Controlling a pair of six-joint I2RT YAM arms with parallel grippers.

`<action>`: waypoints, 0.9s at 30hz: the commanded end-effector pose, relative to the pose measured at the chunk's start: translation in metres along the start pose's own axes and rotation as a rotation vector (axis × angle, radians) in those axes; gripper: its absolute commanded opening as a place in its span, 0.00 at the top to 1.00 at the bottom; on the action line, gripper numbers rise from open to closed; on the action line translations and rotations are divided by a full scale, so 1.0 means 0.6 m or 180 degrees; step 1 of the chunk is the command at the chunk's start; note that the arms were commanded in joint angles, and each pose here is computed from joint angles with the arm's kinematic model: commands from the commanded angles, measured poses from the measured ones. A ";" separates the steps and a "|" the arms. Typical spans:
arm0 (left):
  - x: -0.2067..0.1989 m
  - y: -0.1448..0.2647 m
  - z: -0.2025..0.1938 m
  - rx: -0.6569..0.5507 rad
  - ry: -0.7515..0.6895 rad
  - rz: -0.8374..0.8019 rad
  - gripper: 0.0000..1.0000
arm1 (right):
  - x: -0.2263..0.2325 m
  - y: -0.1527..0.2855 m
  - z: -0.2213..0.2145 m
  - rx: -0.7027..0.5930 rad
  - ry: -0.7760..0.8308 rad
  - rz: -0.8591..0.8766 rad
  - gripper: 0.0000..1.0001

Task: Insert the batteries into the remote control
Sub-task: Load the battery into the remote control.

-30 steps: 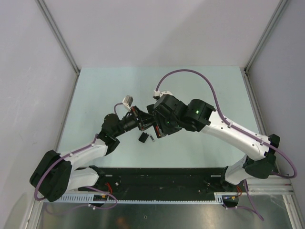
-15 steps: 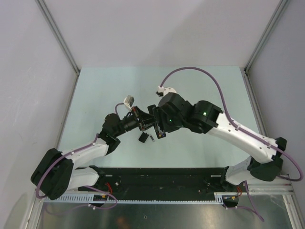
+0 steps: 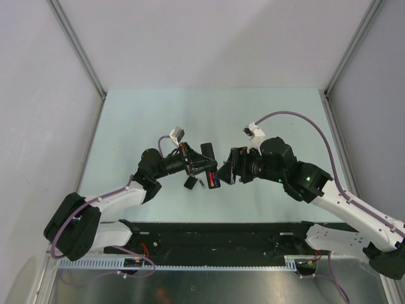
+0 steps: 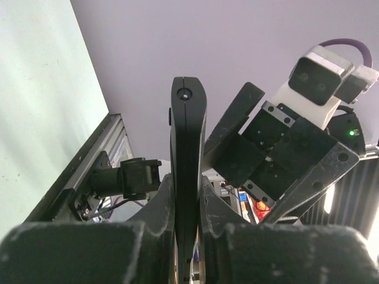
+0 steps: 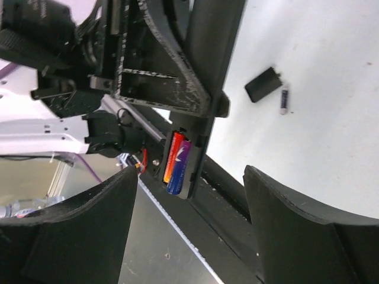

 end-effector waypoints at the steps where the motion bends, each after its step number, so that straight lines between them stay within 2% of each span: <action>1: -0.034 -0.009 -0.004 0.0271 -0.0086 -0.0203 1.00 | 0.038 0.016 0.029 -0.0418 0.0210 0.0739 0.22; 9: -0.039 -0.011 -0.005 0.0352 -0.0033 -0.0208 1.00 | 0.020 0.018 -0.001 -0.0423 0.0524 0.0855 0.23; 12: -0.046 -0.012 -0.005 0.0359 -0.0051 -0.0241 1.00 | 0.012 0.008 -0.014 -0.0287 0.0521 0.0843 0.25; 27: -0.066 -0.009 -0.007 0.0371 -0.0127 -0.0341 1.00 | 0.007 -0.008 -0.037 -0.0231 0.0367 0.0990 0.24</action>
Point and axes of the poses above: each gripper's point midway between its finger pads, its own y axis back along the fingers, its own x axis along the line the jaws close on, z = x × y, the point moved 8 cm from there along y, back along the fingers, and after that the axes turned 6 degrees about y, right-handed, at the moved point
